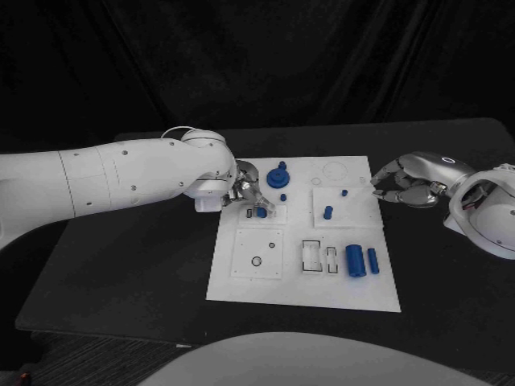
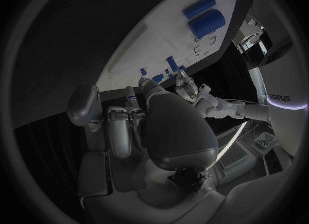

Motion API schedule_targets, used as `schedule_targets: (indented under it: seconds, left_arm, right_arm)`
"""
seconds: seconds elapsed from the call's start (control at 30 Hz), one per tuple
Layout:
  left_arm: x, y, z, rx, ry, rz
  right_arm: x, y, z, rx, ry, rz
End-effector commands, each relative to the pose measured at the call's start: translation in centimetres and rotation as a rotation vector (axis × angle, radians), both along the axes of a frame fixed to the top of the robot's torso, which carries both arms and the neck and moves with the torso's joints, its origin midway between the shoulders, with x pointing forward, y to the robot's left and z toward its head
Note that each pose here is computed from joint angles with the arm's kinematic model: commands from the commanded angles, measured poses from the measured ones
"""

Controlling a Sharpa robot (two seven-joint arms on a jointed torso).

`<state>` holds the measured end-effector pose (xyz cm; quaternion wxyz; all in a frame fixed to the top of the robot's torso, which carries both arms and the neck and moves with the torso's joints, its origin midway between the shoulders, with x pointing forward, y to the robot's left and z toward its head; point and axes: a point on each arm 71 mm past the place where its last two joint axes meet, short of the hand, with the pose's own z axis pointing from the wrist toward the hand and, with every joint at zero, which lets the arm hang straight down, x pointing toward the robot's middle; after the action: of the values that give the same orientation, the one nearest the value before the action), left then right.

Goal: Assemble the parts on the task board

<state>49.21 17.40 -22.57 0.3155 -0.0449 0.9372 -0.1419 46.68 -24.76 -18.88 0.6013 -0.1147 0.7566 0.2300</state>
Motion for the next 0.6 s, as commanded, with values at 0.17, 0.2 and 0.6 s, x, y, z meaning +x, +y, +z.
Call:
schedule_targets:
  seconds: [0.17, 0.2, 0.6]
  left_arm:
    - [-0.12, -0.01, -0.14, 0.008, 0.011, -0.005]
    - [-0.12, 0.00, -0.14, 0.010, 0.012, -0.005]
    - [-0.13, -0.09, -0.14, 0.009, 0.012, -0.007]
  right_arm:
    - [-0.04, -0.13, -0.20, -0.006, 0.007, -0.013]
    - [-0.04, -0.13, -0.22, -0.006, 0.007, -0.013]
    - [-0.06, -0.16, -0.33, -0.007, 0.010, -0.013]
